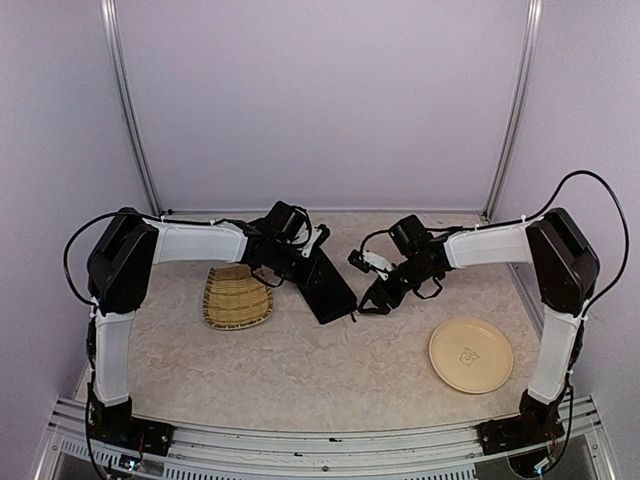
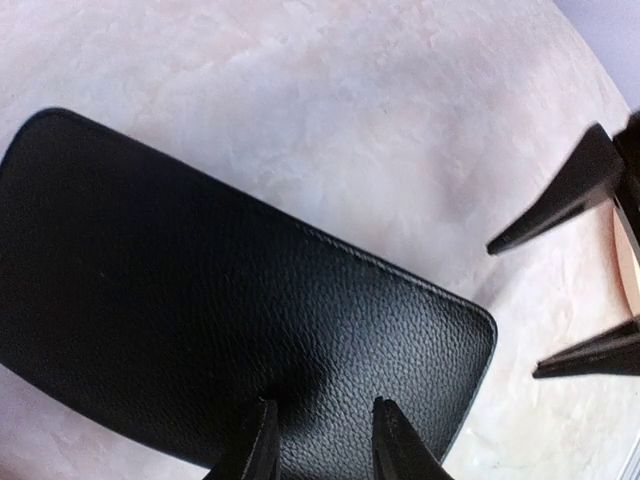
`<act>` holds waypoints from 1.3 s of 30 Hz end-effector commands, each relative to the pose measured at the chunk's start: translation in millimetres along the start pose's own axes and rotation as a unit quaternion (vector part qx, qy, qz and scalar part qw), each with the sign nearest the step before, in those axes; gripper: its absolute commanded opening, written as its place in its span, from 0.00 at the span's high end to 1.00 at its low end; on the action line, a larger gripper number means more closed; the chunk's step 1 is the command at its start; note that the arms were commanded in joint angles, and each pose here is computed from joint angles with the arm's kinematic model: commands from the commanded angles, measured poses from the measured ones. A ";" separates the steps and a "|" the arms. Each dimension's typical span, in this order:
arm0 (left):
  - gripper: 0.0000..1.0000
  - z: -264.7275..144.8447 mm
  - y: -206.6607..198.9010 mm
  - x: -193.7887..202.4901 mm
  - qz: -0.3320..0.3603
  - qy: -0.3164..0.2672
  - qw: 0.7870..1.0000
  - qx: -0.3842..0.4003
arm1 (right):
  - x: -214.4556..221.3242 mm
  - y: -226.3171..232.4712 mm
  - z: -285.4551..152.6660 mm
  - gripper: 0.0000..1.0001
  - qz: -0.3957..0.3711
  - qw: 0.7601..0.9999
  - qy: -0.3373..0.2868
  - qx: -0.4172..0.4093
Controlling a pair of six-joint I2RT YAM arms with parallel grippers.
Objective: Sort the hair-cutting tools
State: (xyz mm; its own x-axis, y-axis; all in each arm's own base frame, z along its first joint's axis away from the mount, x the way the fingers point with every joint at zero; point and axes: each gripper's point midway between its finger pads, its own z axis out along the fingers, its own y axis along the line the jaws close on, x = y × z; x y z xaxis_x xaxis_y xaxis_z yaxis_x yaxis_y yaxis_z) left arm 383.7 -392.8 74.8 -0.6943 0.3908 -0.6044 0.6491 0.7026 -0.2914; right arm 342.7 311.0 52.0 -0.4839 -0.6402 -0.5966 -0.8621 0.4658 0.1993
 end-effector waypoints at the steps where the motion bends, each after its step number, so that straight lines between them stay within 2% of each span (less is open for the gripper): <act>1: 0.68 12.7 2.7 -8.4 0.007 -0.009 1.000 0.012 | 0.4 12.6 -5.6 0.37 -0.006 1.000 -0.004 0.006; 6: 0.68 16.4 1.0 -8.1 0.006 -0.009 1.000 0.020 | 3.1 14.1 8.2 0.41 0.001 1.000 0.006 0.003; 14: 0.68 35.0 13.8 13.3 -0.009 0.025 1.000 0.006 | 3.9 21.1 25.6 0.46 -0.006 1.000 0.014 0.010; 24: 0.72 43.4 16.9 27.8 -0.014 0.041 0.999 0.011 | 10.1 21.1 45.8 0.49 -0.002 0.999 0.038 0.025; 30: 0.73 45.1 21.0 30.2 -0.014 0.044 0.999 0.008 | 16.9 13.5 48.8 0.78 0.006 0.997 0.055 0.044; 35: 0.72 43.6 25.8 30.8 -0.015 0.044 0.999 0.001 | 17.0 20.5 43.3 0.98 -0.003 0.998 0.047 0.032; 39: 0.66 34.3 25.4 26.5 -0.011 0.031 0.999 -0.012 | 16.6 36.9 41.3 1.00 -0.011 0.999 0.037 -0.011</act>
State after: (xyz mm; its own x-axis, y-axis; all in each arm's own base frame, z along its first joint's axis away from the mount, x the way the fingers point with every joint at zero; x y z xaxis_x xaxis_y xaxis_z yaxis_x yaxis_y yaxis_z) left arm 399.7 -398.1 54.9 -0.7067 0.3793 -0.5973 0.6446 0.6931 -0.3226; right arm 330.9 338.7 23.4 -0.4892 -0.6771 -0.5498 -0.8542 0.4992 0.1453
